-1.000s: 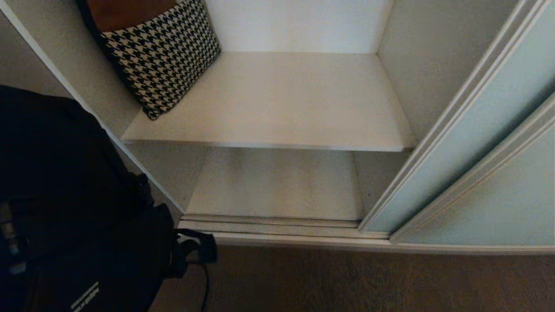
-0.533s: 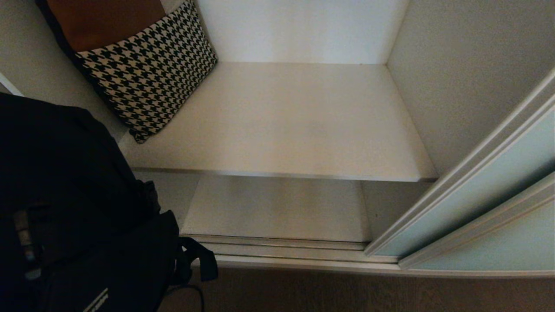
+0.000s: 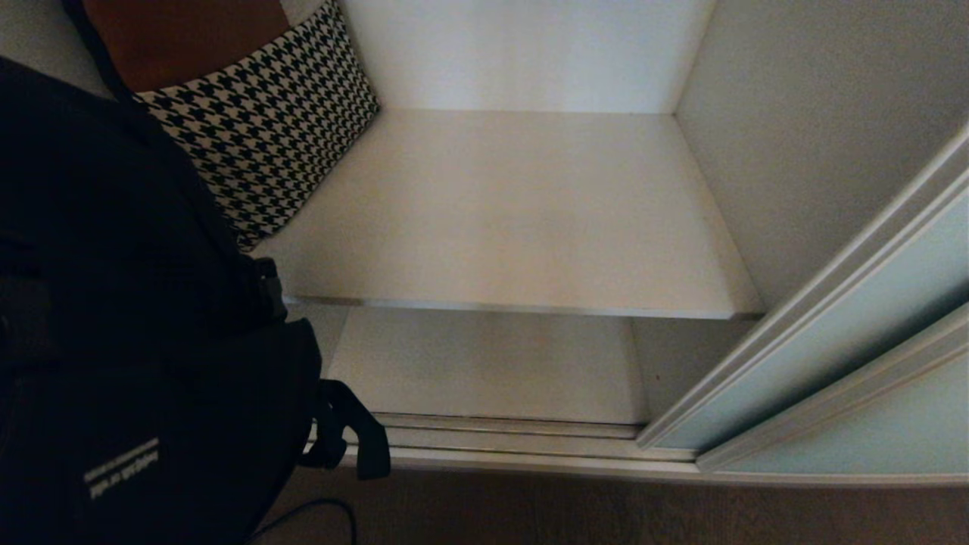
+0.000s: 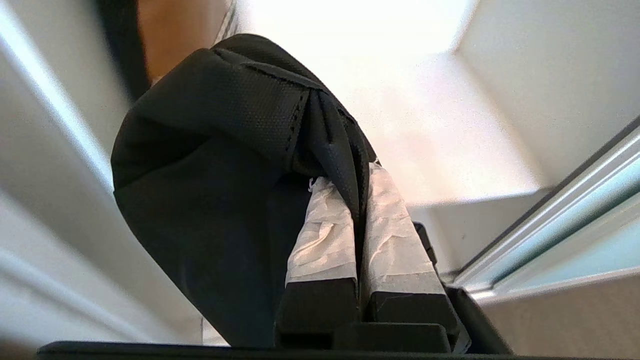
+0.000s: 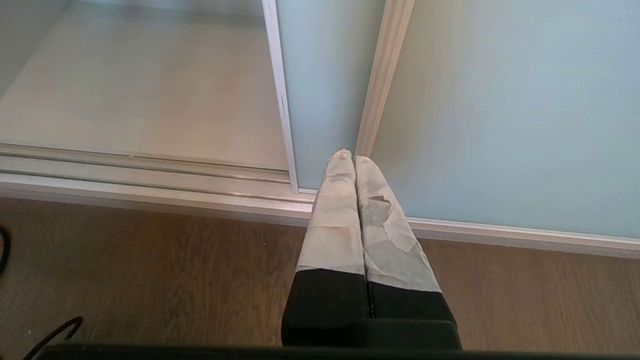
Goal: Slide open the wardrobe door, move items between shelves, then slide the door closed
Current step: Place the bag on the higher shelf
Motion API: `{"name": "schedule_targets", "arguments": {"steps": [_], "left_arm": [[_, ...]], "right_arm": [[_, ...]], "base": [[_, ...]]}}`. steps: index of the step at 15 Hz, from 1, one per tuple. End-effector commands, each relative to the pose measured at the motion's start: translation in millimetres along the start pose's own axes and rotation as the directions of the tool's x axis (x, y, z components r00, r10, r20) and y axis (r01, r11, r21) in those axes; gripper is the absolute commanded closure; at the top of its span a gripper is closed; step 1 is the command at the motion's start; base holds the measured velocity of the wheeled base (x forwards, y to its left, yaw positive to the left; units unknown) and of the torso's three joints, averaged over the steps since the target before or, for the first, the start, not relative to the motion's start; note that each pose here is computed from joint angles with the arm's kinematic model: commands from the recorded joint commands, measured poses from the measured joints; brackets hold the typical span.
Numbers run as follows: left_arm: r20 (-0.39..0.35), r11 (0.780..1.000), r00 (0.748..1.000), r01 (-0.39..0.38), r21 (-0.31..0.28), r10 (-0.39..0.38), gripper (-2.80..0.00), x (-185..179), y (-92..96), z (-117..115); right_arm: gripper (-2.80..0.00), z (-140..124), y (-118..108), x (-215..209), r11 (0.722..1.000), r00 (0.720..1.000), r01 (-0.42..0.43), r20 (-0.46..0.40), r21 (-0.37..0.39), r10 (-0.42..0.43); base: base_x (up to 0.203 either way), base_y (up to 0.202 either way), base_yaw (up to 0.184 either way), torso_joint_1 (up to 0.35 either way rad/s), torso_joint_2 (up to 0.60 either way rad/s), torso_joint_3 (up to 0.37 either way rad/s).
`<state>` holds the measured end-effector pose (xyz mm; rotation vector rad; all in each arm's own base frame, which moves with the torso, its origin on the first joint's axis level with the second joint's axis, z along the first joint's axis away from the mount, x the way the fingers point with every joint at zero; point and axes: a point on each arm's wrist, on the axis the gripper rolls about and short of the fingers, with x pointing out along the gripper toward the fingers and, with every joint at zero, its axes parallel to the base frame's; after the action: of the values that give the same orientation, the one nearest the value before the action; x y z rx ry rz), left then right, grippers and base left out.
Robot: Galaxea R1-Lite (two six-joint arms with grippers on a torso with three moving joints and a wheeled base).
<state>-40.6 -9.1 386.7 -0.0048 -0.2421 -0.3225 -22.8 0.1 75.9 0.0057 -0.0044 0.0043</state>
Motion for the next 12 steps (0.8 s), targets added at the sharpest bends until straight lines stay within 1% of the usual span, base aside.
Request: {"name": "schedule_targets", "arguments": {"steps": [1,5,7,9,10,12], "left_arm": [[-0.003,0.999,0.999,0.038,-0.005,-0.038,0.0,28,8.7,18],[-0.009,0.993,0.993,0.113,-0.014,-0.114,0.0,84,25.4,43],[-0.013,0.986,0.987,0.162,-0.025,-0.162,0.0,115,33.2,49],[-0.016,0.977,0.977,0.211,-0.033,-0.212,0.0,154,40.0,51],[-0.003,0.973,0.973,0.231,-0.024,-0.231,0.0,177,43.1,48],[0.069,0.967,0.965,0.254,0.013,-0.254,0.0,220,47.6,41]], "right_arm": [[0.0,0,0,0,1.0,1.0,-0.001,0.001,0.0,0.001],[0.0,0,0,0,1.0,1.0,-0.001,0.002,0.0,0.001],[0.0,0,0,0,1.0,1.0,0.0,0.002,0.0,0.0],[0.0,0,0,0,1.0,1.0,-0.001,0.003,0.0,0.001],[0.0,0,0,0,1.0,1.0,0.0,0.002,0.0,0.0],[0.0,0,0,0,1.0,1.0,0.0,0.003,0.0,0.0]], "base": [[0.0,0.0,0.0,0.0,0.0,0.0],[0.0,0.0,0.0,0.0,0.0,0.0],[0.0,0.0,0.0,0.0,0.0,0.0],[0.0,0.0,0.0,0.0,0.0,0.0],[0.0,0.0,0.0,0.0,0.0,0.0],[0.0,0.0,0.0,0.0,0.0,0.0]]}}
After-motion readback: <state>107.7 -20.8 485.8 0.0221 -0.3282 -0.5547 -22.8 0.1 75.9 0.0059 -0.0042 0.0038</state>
